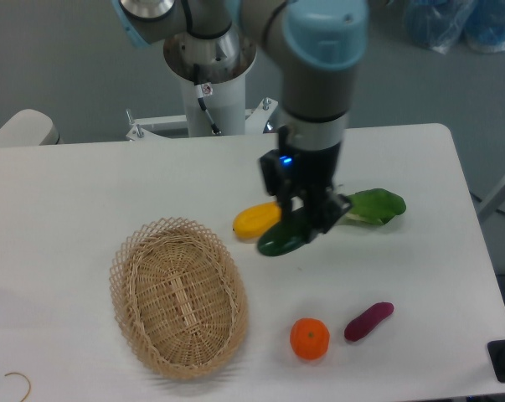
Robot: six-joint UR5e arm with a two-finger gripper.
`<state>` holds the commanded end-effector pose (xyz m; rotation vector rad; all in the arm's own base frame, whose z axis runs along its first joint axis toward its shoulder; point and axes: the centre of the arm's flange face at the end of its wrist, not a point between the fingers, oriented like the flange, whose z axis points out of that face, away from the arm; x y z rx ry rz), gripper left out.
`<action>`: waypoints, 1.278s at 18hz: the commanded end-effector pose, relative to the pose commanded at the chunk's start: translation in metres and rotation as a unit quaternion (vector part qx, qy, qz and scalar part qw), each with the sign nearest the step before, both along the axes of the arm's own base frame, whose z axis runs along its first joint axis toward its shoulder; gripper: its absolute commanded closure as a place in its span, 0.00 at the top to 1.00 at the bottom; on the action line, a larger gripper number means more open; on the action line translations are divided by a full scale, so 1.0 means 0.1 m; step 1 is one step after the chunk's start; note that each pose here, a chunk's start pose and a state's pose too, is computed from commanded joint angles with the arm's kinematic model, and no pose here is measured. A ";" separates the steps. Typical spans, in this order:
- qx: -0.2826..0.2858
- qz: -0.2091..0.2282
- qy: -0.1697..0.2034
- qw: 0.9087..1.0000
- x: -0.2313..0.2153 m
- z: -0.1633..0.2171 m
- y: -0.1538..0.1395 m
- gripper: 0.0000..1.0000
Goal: Place the cucumber in the basket
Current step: 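Carry the held cucumber over to the wicker basket and lower it, then lower the cucumber into the basket and open the gripper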
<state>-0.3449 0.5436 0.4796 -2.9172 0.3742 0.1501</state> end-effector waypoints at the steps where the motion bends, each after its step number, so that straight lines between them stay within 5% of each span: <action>1: 0.003 0.018 -0.004 1.000 0.09 -0.04 0.08 0.33; 8: 0.000 0.126 -0.043 0.991 0.95 -0.83 0.63 0.34; 14: -0.032 0.088 0.045 0.995 1.29 -1.68 0.77 0.34; 23: -0.081 0.078 0.067 0.991 1.46 -2.43 0.72 0.34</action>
